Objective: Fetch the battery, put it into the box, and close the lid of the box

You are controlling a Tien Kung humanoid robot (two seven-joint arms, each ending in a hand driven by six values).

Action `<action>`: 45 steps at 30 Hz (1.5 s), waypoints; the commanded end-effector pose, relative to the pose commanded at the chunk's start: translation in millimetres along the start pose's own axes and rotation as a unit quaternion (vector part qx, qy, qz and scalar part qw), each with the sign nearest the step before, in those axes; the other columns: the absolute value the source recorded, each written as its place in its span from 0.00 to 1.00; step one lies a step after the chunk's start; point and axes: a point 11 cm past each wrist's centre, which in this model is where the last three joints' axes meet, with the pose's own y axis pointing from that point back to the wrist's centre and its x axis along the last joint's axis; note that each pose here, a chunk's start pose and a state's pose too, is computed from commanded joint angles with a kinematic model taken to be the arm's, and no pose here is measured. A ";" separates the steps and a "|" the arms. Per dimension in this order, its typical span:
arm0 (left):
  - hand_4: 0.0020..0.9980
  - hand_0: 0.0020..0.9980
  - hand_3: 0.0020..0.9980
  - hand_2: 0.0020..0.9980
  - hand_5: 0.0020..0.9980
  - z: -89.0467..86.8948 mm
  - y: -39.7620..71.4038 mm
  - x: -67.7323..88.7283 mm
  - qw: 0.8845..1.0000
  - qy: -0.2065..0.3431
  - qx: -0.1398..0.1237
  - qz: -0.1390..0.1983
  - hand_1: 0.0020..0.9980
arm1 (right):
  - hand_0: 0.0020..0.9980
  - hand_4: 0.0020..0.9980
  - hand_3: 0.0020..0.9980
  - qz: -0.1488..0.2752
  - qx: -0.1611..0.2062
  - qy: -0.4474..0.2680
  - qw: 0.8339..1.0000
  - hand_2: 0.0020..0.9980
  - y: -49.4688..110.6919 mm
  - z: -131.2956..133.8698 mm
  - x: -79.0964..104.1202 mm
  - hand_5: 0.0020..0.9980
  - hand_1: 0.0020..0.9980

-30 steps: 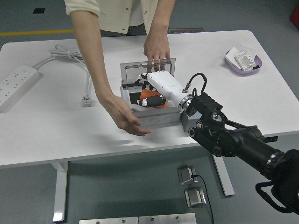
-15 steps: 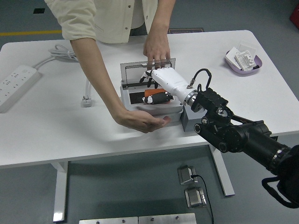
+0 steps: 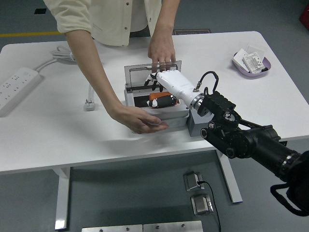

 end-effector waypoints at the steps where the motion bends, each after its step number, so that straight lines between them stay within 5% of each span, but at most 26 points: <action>1: 0.81 0.59 0.76 0.71 0.91 -0.3 -0.1 -0.4 1.000 0.000 0.000 0.000 0.69 | 0.26 0.91 0.61 0.003 0.000 -0.001 1.000 0.47 -0.3 -0.2 1.8 0.51 0.37; 22: 0.81 0.59 0.76 0.71 0.91 -5.9 -1.2 -5.0 1.000 0.000 0.006 -0.005 0.68 | 0.30 0.92 0.61 0.062 -0.008 -0.032 0.998 0.47 4.3 -2.3 41.4 0.53 0.38; 35: 0.81 0.59 0.76 0.71 0.91 -1.8 -0.5 -3.0 1.000 0.001 0.003 -0.003 0.68 | 0.30 0.93 0.63 0.069 -0.054 -0.010 0.996 0.48 -0.8 34.1 75.2 0.56 0.38; 45: 0.81 0.59 0.76 0.71 0.91 1.3 0.3 0.4 1.000 0.001 0.001 0.000 0.68 | 0.32 0.94 0.65 0.058 -0.084 -0.002 0.995 0.50 -5.7 52.1 78.7 0.65 0.39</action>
